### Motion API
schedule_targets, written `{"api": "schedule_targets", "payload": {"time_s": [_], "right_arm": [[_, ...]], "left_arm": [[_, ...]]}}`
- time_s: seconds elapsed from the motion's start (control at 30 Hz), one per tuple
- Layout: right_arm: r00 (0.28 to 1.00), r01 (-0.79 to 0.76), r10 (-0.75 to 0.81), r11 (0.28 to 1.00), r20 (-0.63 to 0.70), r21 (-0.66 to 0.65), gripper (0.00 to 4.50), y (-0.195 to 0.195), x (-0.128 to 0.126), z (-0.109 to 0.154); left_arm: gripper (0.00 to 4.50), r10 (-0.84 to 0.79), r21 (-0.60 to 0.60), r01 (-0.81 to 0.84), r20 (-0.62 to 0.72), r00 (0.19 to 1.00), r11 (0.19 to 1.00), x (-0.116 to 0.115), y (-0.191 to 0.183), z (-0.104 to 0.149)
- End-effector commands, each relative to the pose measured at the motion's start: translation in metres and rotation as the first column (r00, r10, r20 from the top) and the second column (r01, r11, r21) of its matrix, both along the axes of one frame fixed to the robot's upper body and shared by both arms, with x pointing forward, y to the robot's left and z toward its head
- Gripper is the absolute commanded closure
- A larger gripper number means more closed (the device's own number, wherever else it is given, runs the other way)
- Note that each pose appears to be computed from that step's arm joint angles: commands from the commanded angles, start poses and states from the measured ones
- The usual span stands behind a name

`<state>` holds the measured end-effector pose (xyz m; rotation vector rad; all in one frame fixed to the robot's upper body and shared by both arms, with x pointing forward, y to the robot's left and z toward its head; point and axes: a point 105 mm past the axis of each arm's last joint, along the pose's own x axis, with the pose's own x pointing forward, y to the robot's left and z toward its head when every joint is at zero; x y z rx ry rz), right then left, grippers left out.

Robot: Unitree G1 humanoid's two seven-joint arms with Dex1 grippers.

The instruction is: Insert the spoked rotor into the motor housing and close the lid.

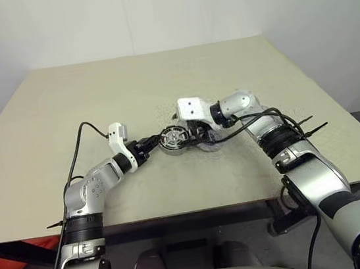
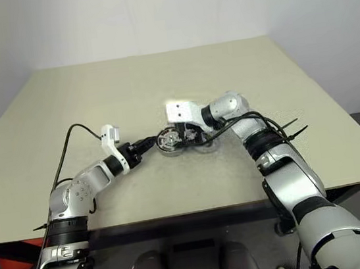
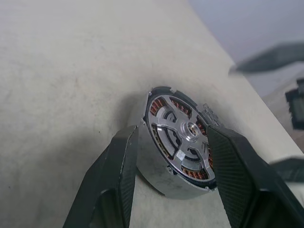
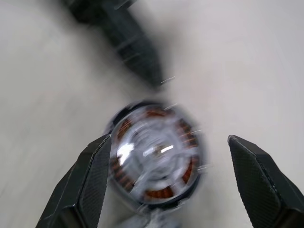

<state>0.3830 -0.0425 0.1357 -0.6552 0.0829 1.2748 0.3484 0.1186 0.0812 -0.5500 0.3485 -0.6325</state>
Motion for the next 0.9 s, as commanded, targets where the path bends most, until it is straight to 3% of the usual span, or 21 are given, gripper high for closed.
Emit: {"api": "schedule_targets", "payload": {"time_s": [0.03, 0.17, 0.37, 0.6, 0.77, 0.9], "right_arm": [[0.967, 0.236, -0.2, 0.937, -0.158, 0.259, 0.07, -0.014, 0.011, 0.022], [0.846, 0.453, -0.278, 0.826, -0.455, 0.337, 0.07, -0.048, -0.004, 0.011], [0.679, 0.602, -0.255, 0.731, -0.688, 0.323, 0.07, -0.088, -0.039, 0.011], [0.479, 0.713, -0.23, 0.665, -0.847, 0.222, 0.07, -0.114, -0.074, -0.001], [0.389, 0.735, -0.229, 0.661, -0.892, 0.15, 0.07, -0.115, -0.094, -0.017], [0.343, 0.769, -0.242, 0.627, -0.908, 0.123, 0.07, -0.115, -0.094, -0.031]], "left_arm": [[2.09, 0.01, 0.028, -0.013, 0.118, 0.993, 1.0, 0.002, 0.007, 0.021], [2.09, -0.01, 0.068, -0.002, 0.188, 0.982, 0.998, 0.003, 0.009, 0.031], [2.09, -0.066, 0.125, 0.034, 0.262, 0.963, 0.992, 0.004, 0.006, 0.038], [2.09, -0.12, 0.125, 0.089, 0.264, 0.957, 0.988, 0.0, -0.004, 0.036], [2.09, -0.185, 0.129, 0.156, 0.256, 0.949, 0.979, -0.006, -0.012, 0.033], [2.09, -0.247, 0.159, 0.213, 0.244, 0.938, 0.964, -0.012, -0.016, 0.028]]}}
